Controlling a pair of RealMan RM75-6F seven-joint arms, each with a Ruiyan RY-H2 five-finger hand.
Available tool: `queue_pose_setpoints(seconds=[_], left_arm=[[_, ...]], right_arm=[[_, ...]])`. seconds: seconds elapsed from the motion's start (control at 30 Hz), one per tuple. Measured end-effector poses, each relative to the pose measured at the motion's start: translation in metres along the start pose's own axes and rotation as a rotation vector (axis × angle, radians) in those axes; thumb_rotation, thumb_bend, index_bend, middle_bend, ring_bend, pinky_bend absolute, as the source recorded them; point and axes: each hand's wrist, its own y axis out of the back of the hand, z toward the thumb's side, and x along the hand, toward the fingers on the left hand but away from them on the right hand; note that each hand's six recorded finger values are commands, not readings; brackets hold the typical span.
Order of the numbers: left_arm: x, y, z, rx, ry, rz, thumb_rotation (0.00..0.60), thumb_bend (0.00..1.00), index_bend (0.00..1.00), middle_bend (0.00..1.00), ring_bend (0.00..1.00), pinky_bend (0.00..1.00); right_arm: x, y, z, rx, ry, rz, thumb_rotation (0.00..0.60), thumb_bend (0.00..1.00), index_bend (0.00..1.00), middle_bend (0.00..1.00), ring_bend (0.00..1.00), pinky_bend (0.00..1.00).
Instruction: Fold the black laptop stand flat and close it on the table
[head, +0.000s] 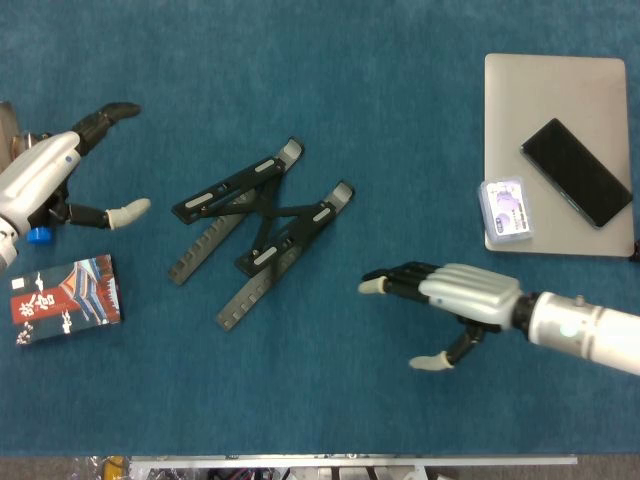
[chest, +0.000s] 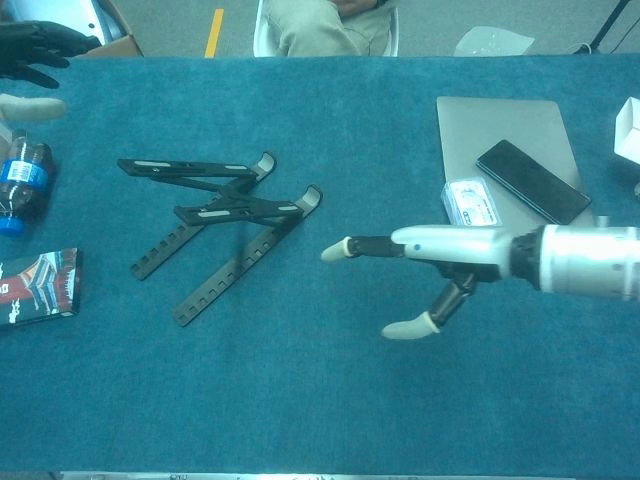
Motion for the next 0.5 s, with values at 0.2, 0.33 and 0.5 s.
queue_pose_setpoints(seconds=[0.2,0.33,0.5], left_arm=[[-0.003,0.006,0.001,0.0,-0.005,0.018,0.425,0.25,0.0,0.03,0.0,0.09],[-0.005,0.009,0.0,-0.002,-0.006,0.026,0.423,0.25,0.0,0.03,0.0,0.09],[-0.008,0.01,-0.001,-0.002,-0.003,0.03,0.421,0.25,0.0,0.03,0.0,0.09]], right_arm=[[-0.029,-0.003,0.004,0.04,0.01,0.009,0.406,0.24,0.0,0.0,0.0,0.0],[-0.045,-0.004,0.006,0.064,0.019,0.005,0.406,0.24,0.0,0.0,0.0,0.0],[-0.063,-0.007,0.012,0.067,0.038,-0.012,0.406,0.24,0.0,0.0,0.0,0.0]])
